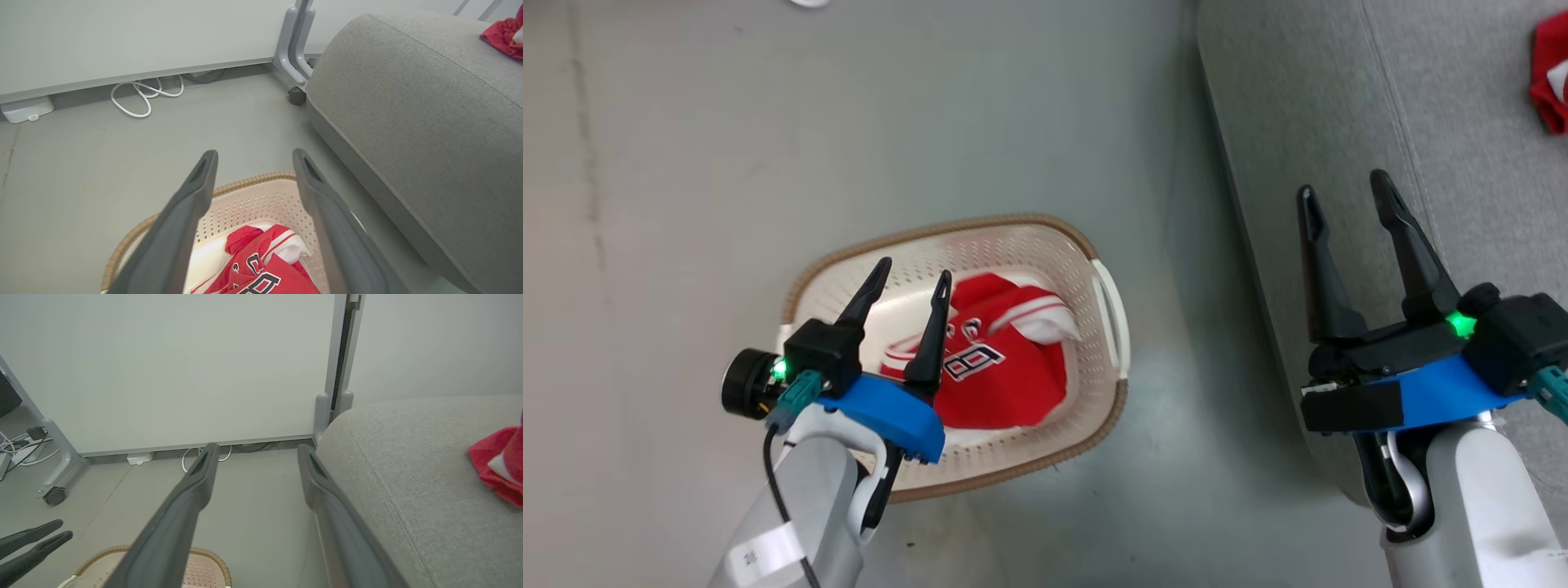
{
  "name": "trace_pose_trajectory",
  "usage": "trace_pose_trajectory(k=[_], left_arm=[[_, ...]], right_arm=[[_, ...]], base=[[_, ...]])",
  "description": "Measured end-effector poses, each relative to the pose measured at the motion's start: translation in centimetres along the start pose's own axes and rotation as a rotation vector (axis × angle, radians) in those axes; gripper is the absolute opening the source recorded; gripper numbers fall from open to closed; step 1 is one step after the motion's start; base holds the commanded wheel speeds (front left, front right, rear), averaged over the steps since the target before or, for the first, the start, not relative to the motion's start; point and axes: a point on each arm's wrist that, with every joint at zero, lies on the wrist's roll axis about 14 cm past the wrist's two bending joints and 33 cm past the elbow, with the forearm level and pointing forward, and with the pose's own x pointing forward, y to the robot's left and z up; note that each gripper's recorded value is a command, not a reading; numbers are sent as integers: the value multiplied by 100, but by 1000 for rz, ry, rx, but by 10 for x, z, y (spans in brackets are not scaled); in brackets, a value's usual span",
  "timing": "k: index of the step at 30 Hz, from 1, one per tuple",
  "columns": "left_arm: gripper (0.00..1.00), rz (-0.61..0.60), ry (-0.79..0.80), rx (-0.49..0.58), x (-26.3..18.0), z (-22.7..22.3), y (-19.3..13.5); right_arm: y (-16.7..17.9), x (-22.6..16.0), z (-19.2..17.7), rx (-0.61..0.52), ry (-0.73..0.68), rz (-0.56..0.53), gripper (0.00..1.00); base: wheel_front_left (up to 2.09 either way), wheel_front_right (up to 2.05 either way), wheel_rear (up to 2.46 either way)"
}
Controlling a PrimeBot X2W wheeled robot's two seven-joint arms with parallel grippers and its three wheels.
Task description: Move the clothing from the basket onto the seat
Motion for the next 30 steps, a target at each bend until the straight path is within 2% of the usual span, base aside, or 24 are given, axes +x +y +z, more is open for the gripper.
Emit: trace_pose_trajectory(k=[6,16,23,30], left_arm=[[100,-82,143,-9,27,-54,-10],[100,-141,346,-29,61,-136,-10],[100,-126,464,-22,68,-180,2],[100,-75,544,-7,74,-206,17]], right_arm=[[-11,3,-24,10,38,-25,100],[-22,8,-60,24,95,-41,100],[-21,8,-80,39,137,-36,100],[-25,6,-89,48,158,-45,100]], base=[[0,0,0],[0,0,0],[0,0,0],[0,0,0]])
